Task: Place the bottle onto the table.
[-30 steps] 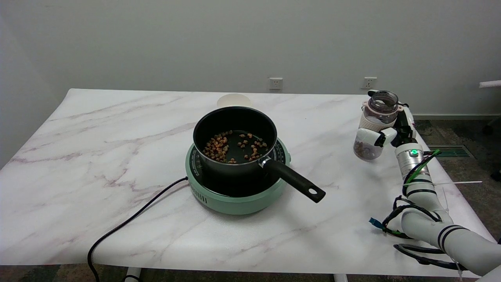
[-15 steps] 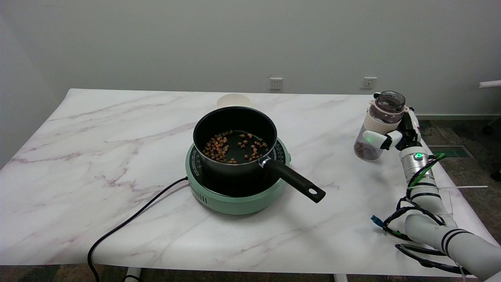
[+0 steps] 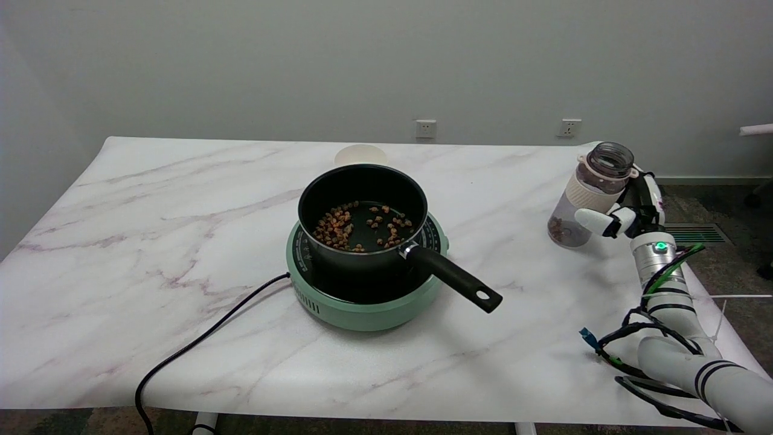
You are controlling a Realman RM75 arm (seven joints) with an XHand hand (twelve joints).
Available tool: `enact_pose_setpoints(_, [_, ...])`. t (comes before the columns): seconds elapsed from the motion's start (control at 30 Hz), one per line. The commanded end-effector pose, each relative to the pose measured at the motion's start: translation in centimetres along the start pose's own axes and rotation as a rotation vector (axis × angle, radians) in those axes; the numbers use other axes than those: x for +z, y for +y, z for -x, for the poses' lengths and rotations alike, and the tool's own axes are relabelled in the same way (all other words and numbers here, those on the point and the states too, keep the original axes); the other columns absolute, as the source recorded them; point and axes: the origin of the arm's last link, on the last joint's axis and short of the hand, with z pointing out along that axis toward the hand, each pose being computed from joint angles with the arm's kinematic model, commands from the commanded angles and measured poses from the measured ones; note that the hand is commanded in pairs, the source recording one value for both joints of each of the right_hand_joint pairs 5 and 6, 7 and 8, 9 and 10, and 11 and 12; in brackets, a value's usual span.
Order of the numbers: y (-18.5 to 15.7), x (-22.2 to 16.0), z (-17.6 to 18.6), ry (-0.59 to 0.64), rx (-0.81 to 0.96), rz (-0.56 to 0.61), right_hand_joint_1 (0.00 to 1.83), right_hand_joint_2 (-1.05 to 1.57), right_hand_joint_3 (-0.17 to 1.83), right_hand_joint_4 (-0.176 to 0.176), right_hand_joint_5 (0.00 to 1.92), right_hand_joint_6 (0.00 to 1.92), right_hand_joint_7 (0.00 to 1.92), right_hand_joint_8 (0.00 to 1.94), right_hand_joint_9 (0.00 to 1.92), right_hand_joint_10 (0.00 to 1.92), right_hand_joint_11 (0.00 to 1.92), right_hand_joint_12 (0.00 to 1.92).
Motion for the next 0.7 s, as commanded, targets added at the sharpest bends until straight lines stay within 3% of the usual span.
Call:
enact_pose_setpoints(0.03, [0.3,-0.8,-3.2,0.04,-0.052,0.024,1.26,-0.72,1.22,0.0,0.49,0.49,0.92,0.92,0.63,0.63,0.59,0.59])
enact_pose_setpoints(0.37, [0.5,-1.2,-5.5,0.067,-0.103,0.048,1.25,-0.78,1.23,0.0,0.47,0.47,0.83,0.83,0.61,0.61,0.59,0.59])
enact_pose_setpoints(0.7, [-0.5,-2.5,-11.1,0.179,-0.163,0.05,1.24,-0.8,1.16,0.0,0.46,0.46,0.79,0.79,0.64,0.64,0.65,0.65])
